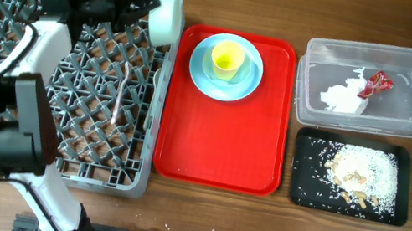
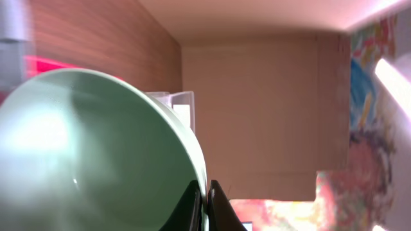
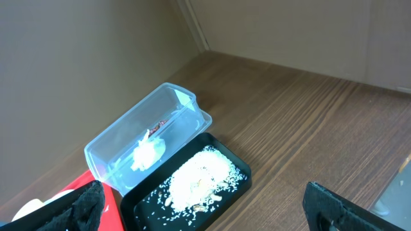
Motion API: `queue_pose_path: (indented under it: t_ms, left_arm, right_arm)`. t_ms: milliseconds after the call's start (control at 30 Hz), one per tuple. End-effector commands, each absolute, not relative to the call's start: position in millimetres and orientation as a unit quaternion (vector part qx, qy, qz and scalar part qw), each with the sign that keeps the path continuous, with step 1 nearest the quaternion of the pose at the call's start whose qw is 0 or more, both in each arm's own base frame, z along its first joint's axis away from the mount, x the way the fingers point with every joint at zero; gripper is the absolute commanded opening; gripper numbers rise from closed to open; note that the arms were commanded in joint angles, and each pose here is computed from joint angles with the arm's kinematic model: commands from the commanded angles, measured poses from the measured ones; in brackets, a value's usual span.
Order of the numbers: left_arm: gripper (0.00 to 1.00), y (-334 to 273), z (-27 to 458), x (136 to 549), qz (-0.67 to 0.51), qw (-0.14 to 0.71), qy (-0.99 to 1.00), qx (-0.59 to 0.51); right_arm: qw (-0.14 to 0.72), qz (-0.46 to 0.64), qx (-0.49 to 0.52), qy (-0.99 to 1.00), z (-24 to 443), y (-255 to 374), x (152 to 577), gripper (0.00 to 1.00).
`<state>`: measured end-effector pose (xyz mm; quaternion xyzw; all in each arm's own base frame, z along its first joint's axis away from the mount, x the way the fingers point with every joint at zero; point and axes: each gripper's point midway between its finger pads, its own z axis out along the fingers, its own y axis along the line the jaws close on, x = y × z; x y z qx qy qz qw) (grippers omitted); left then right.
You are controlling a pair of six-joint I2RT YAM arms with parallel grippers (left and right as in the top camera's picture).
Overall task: Sort waste into correct bins and load items into the dishwasher rack
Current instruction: 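Carry the green bowl with the left gripper into the rack, then reach the left gripper to the yellow cup and grasp it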
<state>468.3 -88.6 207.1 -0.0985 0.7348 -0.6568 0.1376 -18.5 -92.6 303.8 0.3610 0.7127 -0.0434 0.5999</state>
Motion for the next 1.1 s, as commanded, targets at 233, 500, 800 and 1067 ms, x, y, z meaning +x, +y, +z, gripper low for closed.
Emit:
queue_pose_path:
  t_ms: [233, 500, 800, 1067]
  left_arm:
    - [0.06, -32.0, 155.4, 487.5, -0.63, 0.165, 0.741, -0.162]
    - [1.0, 35.3, 183.5, 482.4, -0.619, 0.219, 0.726, -0.206]
    - [1.0, -78.2, 297.1, 417.2, -0.306, 0.401, 0.853, -0.137]
    - [0.41, -274.8, 192.2, 403.0, -0.144, 0.397, 0.9, 0.111]
  right_arm:
    - [0.6, -0.049, 0.364, 0.71, 304.5, -94.8, -18.9, 1.0]
    - [0.6, -0.049, 0.364, 0.71, 304.4, -94.8, -18.9, 1.0]
    - [0.6, -0.049, 0.364, 0.71, 304.4, -94.8, -18.9, 1.0]
    - [0.6, -0.049, 0.365, 0.71, 304.5, -94.8, -18.9, 1.0]
